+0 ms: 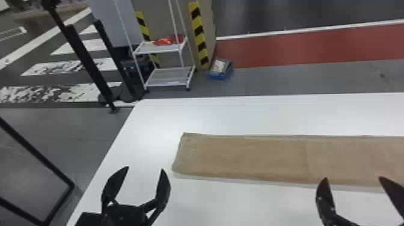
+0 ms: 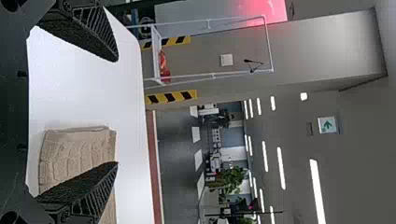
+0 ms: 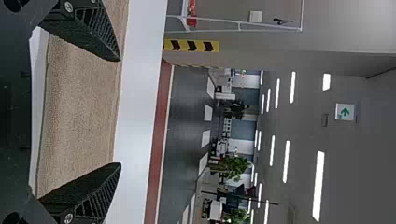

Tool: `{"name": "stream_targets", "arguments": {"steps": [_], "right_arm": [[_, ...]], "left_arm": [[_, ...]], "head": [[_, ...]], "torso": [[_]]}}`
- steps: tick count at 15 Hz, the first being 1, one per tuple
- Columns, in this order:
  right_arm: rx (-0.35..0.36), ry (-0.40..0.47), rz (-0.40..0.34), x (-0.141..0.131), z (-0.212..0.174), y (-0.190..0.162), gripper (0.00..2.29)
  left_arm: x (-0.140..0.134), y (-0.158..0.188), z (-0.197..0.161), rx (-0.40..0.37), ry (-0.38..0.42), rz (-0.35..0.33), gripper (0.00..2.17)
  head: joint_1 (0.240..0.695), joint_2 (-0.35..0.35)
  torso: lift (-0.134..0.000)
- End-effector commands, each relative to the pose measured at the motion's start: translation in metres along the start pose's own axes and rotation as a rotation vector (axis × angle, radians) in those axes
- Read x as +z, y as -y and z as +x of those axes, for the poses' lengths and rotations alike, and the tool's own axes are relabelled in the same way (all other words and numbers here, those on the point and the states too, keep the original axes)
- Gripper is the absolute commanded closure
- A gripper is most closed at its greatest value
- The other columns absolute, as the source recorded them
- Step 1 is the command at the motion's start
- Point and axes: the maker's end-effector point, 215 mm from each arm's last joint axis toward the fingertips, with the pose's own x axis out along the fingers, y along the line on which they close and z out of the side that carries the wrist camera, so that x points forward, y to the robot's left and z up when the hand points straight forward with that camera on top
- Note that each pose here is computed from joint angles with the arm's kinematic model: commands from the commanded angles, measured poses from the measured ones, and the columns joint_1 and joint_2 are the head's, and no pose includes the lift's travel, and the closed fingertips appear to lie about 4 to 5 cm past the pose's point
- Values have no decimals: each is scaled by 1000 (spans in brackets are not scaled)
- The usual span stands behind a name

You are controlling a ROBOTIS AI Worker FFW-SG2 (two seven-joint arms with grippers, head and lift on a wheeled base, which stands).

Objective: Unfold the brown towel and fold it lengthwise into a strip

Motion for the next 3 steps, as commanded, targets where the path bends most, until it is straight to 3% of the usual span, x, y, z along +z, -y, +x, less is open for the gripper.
{"name": "stream_targets", "arguments": {"steps": [1, 3], "right_arm": [[-2, 3, 6, 2, 1, -1, 83], [-6, -11, 6, -1, 1, 0, 83]], "left_arm": [[-2, 0, -1, 2, -4, -2, 97], [-1, 0, 0, 1, -2, -2, 97]], "head": [[695, 297], [695, 299]], "torso": [[-120], [-120]]}}
